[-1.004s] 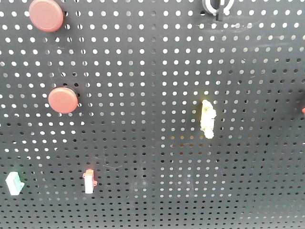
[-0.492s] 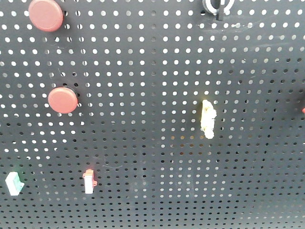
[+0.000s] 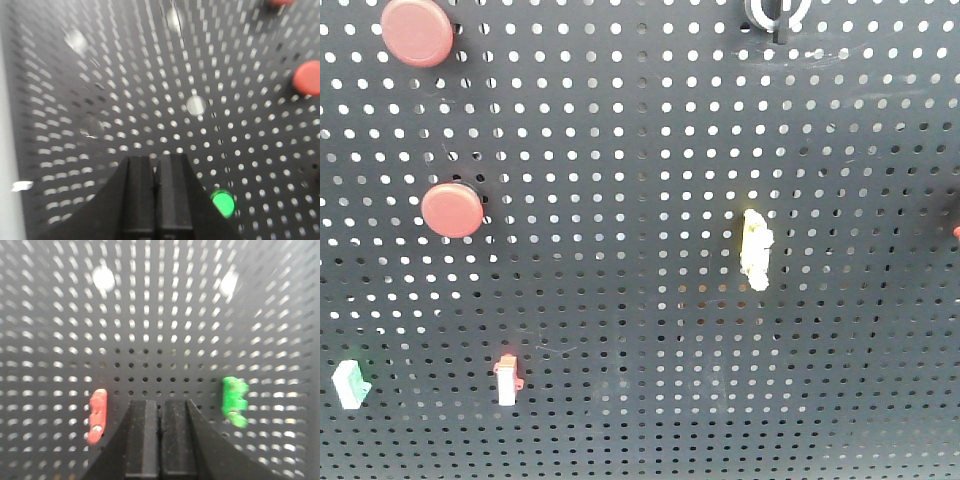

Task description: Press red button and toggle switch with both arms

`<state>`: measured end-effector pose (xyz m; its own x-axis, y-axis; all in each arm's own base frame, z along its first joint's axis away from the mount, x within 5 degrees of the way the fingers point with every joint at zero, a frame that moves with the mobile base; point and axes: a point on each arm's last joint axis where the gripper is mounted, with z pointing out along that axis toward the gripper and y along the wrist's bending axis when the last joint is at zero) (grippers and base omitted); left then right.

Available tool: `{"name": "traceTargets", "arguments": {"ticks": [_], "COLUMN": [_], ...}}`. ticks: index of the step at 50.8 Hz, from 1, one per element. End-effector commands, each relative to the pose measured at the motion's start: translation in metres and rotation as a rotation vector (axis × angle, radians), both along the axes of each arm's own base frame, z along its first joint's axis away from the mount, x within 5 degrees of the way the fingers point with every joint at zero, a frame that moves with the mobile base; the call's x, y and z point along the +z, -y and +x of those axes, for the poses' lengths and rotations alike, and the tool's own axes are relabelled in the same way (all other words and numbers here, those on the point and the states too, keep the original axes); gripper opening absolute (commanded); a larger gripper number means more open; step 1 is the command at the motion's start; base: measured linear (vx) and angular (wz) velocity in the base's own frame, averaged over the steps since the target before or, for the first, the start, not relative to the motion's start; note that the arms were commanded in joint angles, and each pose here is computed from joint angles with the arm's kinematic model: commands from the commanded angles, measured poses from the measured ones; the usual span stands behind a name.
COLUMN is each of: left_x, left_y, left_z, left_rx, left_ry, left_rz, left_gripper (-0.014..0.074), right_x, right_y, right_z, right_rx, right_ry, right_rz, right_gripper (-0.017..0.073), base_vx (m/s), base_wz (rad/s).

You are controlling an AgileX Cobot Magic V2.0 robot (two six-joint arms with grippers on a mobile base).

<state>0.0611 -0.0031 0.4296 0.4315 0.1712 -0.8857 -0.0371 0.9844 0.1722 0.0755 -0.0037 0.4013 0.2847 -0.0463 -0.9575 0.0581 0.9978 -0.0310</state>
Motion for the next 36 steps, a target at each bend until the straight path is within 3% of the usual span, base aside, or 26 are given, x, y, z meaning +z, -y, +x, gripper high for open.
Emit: {"name": "traceTargets", "arguments": {"ticks": [1, 6, 10, 14, 18, 20, 26, 36], "left_x": [0.035, 0.058, 0.076, 0.092, 0.100, 0.102, 0.094, 0.071], "left_y": [0.005, 0.008, 0.015, 0.028, 0.040, 0.047, 0.072, 0.109], "left_z": [0.013, 0.028, 0.040, 0.051, 0.062, 0.069, 0.090, 0.118], "left_rx": [-0.074, -0.128, -0.173, -0.240, -0.327, -0.381, -0.493, -0.612], "left_ry": [0.150, 0.175, 0.190, 0.213, 0.194, 0.170, 0.094, -0.045], "left_rz": [-0.026, -0.069, -0.029, 0.051, 0.057, 0.046, 0.096, 0.094], "left_gripper": [0.0001, 0.0001, 0.0001, 0.0001, 0.0000, -0.0001, -0.0001, -0.0001], "right_x": [0.019, 0.016, 0.014, 0.012, 0.010, 0.010, 0.009, 0.009], "right_y": [0.000, 0.000, 0.001, 0.001, 0.001, 0.001, 0.001, 0.001], "right_z": [0.006, 0.017, 0.024, 0.030, 0.034, 0.036, 0.038, 0.038], "right_rx": [0.006, 0.006, 0.006, 0.006, 0.006, 0.006, 0.006, 0.006], "right_ry": [0.132, 0.094, 0.071, 0.053, 0.039, 0.033, 0.027, 0.029], "right_rz": [-0.004, -0.001, 0.000, 0.001, 0.002, 0.002, 0.003, 0.002], "right_gripper": [0.0000, 0.0000, 0.0000, 0.0000, 0.0000, 0.0000, 0.0000, 0.0000], "base_vx": [0.00, 0.00, 0.00, 0.00, 0.00, 0.00, 0.00, 0.00], "base_wz": [0.00, 0.00, 0.00, 0.00, 0.00, 0.00, 0.00, 0.00]}}
